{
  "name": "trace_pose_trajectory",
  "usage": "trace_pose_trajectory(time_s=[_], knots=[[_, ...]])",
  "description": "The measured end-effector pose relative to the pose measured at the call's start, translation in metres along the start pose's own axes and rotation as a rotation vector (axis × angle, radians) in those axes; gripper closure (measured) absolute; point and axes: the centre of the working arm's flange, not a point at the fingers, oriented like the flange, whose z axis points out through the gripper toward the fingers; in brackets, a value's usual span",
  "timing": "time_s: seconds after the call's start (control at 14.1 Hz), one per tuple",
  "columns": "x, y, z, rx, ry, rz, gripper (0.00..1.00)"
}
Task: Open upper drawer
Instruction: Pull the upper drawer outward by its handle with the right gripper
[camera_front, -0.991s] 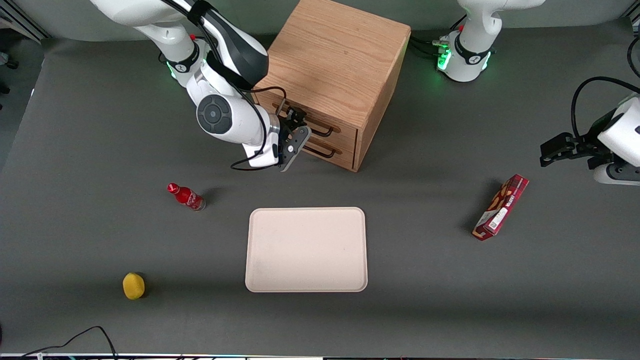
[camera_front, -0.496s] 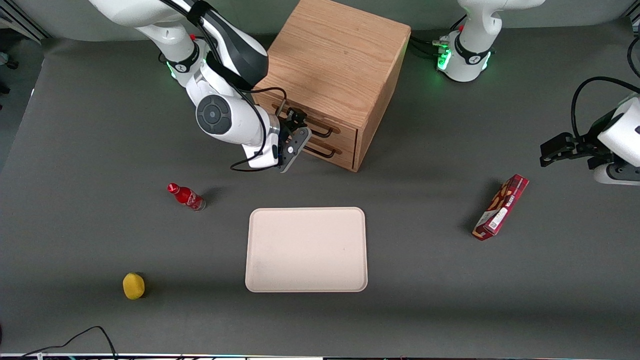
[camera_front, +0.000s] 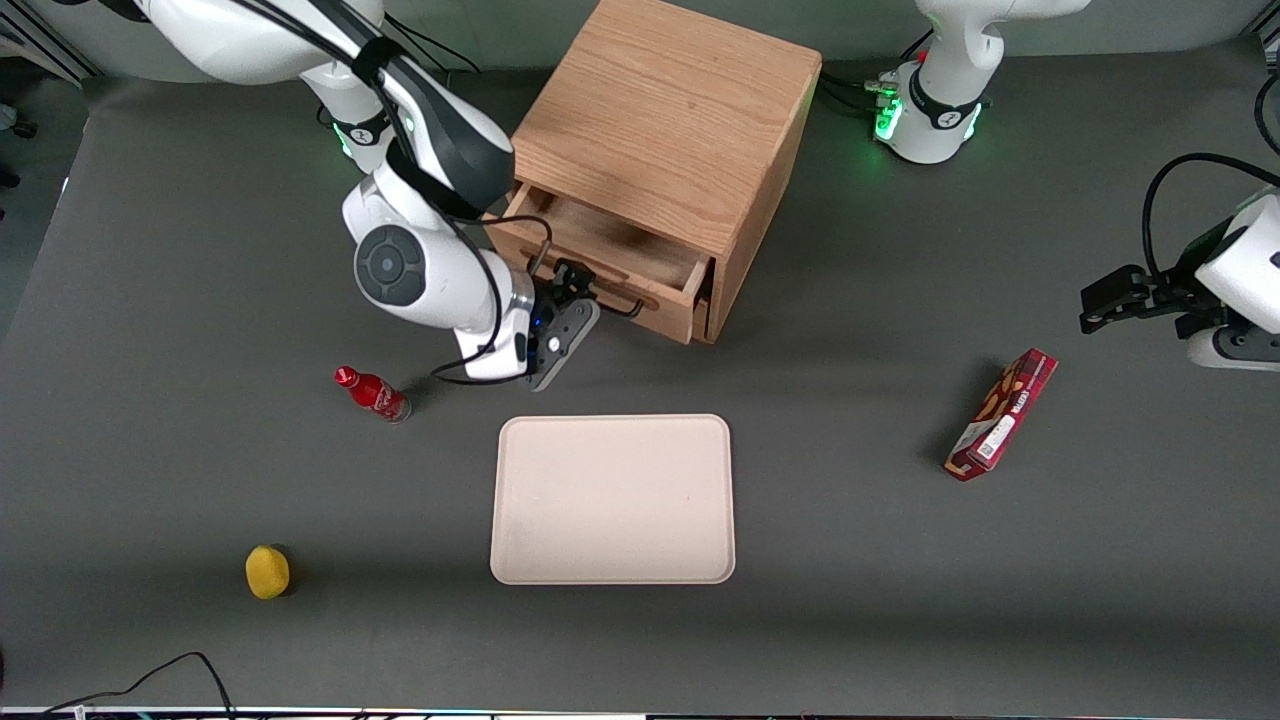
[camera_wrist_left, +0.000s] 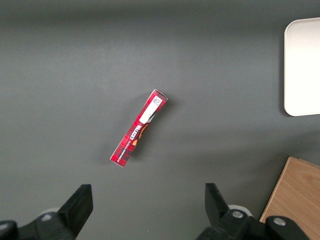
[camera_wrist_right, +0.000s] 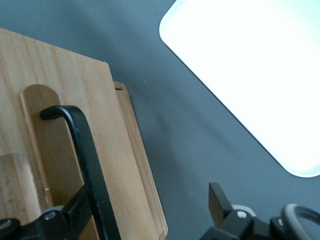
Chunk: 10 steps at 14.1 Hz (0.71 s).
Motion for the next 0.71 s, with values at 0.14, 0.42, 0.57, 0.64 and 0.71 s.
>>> trace_pose_trajectory(time_s=[0.14,0.42,0.57,0.64,0.71], knots=[[0.007,0.012,-0.006,-0.01,-0.003,-0.003,0.0],[0.012,0.041,-0.007,-0.021,0.002,0.013,0.0],[0.012,0.054,-0.01,-0.025,0.006,0.019,0.0],[0.012,0.059,-0.012,-0.028,0.006,0.02,0.0],[0.011,0.064,-0.014,-0.03,0.005,0.021,0.0]])
